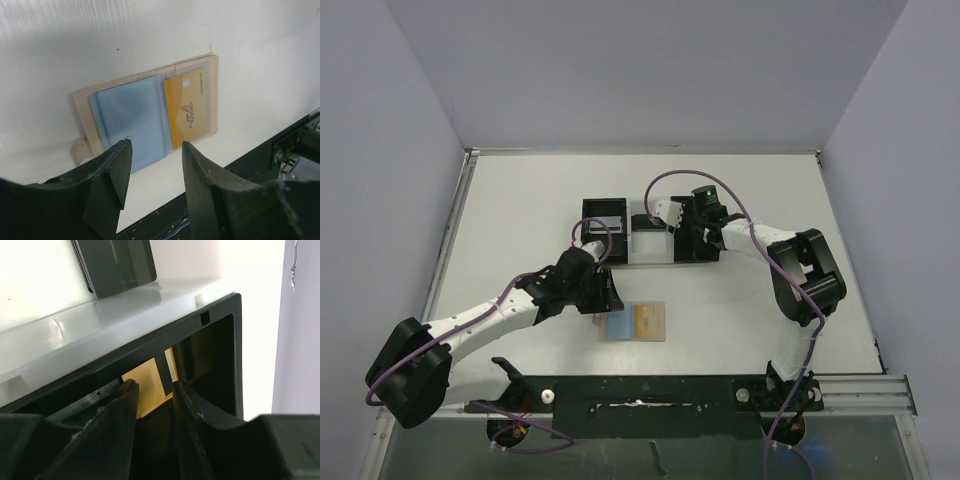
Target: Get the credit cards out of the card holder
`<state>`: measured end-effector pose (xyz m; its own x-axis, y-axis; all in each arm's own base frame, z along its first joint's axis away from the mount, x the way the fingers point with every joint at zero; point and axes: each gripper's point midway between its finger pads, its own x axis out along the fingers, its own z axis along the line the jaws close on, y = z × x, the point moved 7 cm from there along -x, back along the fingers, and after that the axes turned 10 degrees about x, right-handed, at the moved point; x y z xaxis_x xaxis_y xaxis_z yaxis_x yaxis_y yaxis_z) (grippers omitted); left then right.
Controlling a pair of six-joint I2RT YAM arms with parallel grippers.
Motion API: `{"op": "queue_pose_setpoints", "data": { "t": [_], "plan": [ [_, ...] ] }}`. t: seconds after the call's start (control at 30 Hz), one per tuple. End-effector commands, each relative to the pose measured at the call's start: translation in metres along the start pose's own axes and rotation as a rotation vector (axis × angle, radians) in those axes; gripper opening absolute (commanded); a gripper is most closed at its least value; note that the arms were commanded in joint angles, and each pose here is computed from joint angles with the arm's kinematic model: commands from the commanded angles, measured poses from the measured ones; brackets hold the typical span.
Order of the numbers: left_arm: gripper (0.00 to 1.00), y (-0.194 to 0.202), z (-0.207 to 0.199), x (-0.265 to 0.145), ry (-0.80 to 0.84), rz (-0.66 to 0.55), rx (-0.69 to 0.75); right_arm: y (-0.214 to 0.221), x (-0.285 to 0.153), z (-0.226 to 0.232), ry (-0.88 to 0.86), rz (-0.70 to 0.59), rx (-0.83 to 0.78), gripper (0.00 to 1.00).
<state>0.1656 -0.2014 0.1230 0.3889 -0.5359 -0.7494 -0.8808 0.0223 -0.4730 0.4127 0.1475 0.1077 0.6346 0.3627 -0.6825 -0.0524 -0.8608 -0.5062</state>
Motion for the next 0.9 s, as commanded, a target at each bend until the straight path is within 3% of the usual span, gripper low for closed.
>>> {"op": "queue_pose_setpoints", "data": {
  "t": [0.0, 0.2, 0.4, 0.6, 0.73, 0.87],
  "plan": [
    [0.43, -0.006, -0.005, -0.002, 0.03, -0.012, 0.019, -0.01, -0.001, -0.015, 0.035, -0.031, 0.007, 0.36],
    [0.43, -0.008, -0.007, -0.003, 0.048, -0.016, 0.015, -0.015, -0.003, -0.02, 0.031, -0.031, 0.007, 0.43],
    [0.43, -0.01, -0.01, -0.002, 0.063, -0.02, 0.013, -0.031, -0.016, -0.037, 0.104, -0.082, 0.128, 0.44],
    [0.43, -0.009, -0.01, -0.001, 0.065, -0.015, 0.011, -0.051, -0.043, -0.043, 0.199, -0.131, 0.699, 0.32],
    [0.43, -0.01, -0.011, 0.0, 0.069, -0.015, 0.01, -0.05, -0.054, -0.025, 0.169, -0.002, 1.079, 0.3],
    [0.43, -0.011, -0.012, 0.001, 0.072, -0.015, 0.007, -0.046, -0.055, -0.004, 0.108, 0.113, 1.259, 0.2]
  ]
}}
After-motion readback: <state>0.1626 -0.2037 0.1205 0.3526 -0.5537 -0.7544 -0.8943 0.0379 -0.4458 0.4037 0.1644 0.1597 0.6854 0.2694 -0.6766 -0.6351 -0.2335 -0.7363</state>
